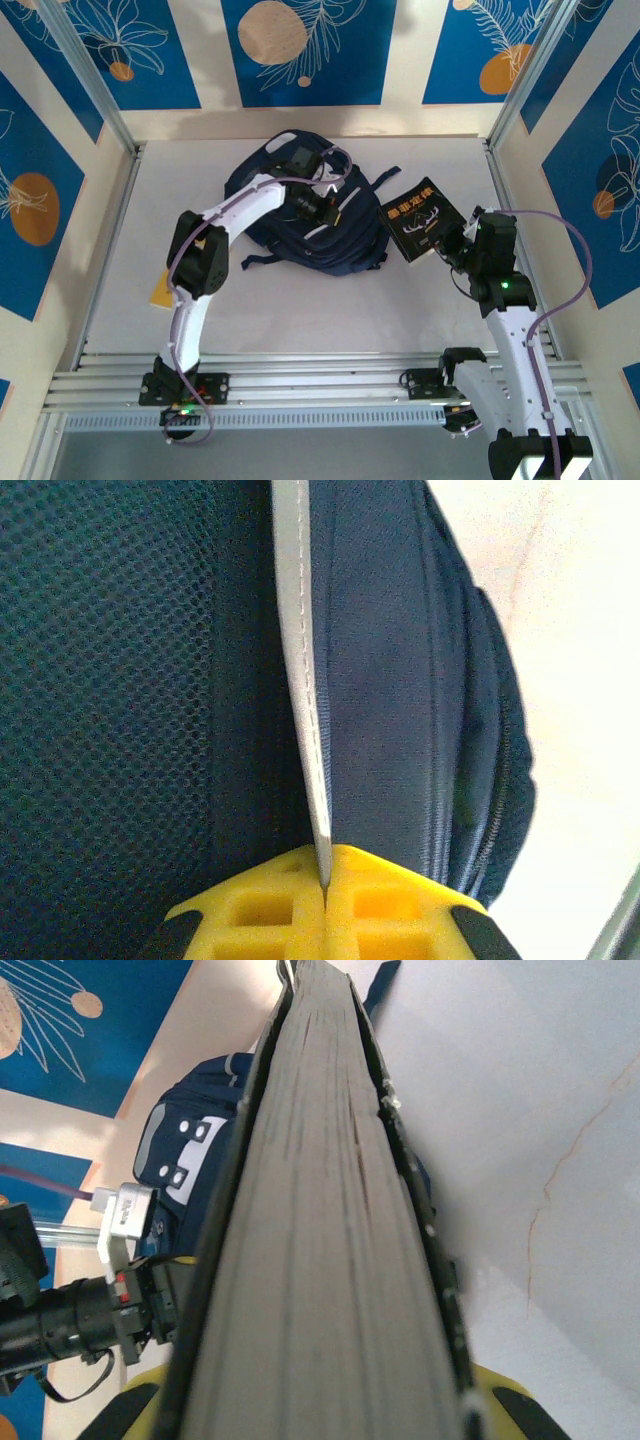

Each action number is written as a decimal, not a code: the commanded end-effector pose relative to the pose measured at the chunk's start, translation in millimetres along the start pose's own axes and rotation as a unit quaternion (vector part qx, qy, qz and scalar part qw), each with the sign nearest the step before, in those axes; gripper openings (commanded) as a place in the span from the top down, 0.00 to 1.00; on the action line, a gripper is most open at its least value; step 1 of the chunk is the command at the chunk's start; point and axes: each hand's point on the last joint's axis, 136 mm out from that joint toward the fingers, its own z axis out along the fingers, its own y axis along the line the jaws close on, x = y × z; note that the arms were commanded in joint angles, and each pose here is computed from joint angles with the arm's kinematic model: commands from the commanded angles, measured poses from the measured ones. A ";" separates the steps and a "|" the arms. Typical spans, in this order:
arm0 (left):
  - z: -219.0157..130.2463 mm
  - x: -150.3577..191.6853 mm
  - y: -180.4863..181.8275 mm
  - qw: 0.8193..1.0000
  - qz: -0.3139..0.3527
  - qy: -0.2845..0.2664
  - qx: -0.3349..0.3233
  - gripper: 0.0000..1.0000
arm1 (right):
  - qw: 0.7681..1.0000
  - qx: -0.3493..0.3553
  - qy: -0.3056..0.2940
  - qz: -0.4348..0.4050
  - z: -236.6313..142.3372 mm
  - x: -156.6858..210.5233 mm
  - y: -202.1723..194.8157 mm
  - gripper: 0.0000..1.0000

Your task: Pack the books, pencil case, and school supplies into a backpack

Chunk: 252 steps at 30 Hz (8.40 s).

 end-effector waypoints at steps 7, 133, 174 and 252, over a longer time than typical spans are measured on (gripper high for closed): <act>-94.2 -43.4 -49.9 0.995 0.029 -0.096 -0.005 1.00 | 0.999 0.010 -0.046 -0.023 -31.0 -8.8 2.8 1.00; -173.1 24.3 -65.1 0.989 -0.032 -0.133 0.058 0.44 | 0.993 0.050 -0.042 -0.097 6.1 44.6 42.8 0.06; -261.0 236.7 249.7 0.719 -0.524 -0.279 -0.361 0.04 | 0.875 -0.036 0.284 -0.390 51.4 301.8 150.2 0.05; -187.3 307.7 194.0 0.764 -0.596 -0.149 -0.199 0.10 | 0.829 -0.131 0.508 -0.194 219.6 384.7 182.8 1.00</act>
